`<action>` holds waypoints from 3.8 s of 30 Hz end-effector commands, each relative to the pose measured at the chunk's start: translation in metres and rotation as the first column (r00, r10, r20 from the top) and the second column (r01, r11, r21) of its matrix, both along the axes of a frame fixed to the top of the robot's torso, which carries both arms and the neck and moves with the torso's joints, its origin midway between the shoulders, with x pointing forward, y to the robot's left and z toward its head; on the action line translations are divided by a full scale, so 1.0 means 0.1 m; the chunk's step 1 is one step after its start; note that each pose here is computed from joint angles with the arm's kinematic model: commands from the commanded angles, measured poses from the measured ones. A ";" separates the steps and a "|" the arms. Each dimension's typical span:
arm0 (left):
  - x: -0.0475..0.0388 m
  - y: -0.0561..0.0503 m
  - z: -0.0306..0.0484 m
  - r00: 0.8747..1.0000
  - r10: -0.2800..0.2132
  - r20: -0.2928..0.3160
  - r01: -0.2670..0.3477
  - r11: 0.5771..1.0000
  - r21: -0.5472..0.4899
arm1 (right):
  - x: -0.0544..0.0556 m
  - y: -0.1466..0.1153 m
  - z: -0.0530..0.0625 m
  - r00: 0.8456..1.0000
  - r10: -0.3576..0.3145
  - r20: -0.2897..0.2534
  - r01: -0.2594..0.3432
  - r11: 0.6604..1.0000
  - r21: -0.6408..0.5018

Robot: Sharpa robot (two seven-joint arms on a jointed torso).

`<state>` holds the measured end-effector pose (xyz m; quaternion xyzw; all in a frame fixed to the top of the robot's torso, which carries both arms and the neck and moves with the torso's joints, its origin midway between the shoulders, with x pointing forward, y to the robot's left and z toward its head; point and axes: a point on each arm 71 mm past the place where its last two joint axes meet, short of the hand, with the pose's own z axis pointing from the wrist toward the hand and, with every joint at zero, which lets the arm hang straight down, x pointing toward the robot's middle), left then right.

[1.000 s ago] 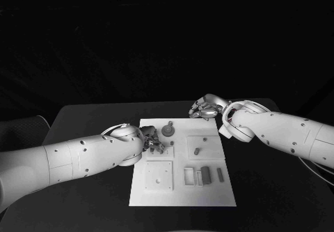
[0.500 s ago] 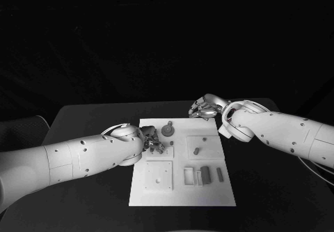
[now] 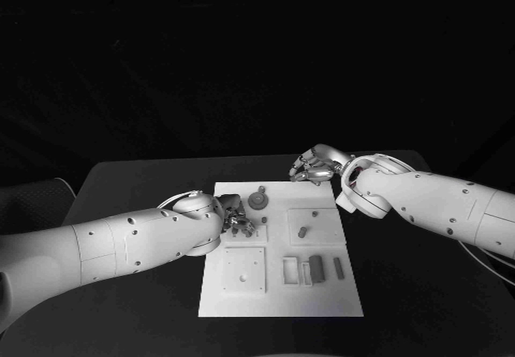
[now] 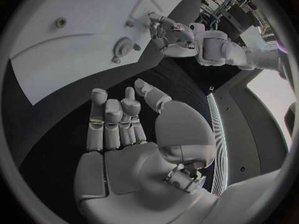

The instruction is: Assemble the parts on the task board

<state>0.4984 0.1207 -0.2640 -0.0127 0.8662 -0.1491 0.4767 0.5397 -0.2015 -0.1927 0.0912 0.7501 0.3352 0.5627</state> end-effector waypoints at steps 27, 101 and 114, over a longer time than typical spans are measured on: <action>0.022 0.00 0.025 0.998 0.012 0.063 -0.012 1.000 0.005 | -0.01 0.02 0.00 1.000 0.021 -0.006 -0.021 1.000 0.003; 0.020 -0.03 -0.019 0.999 -0.018 0.043 0.017 0.999 0.034 | -0.02 0.06 0.00 0.999 0.037 -0.014 -0.037 0.999 0.007; 0.018 -0.03 -0.023 0.999 -0.017 0.038 0.016 0.999 0.033 | -0.02 0.06 0.00 0.999 0.031 -0.013 -0.031 0.999 0.007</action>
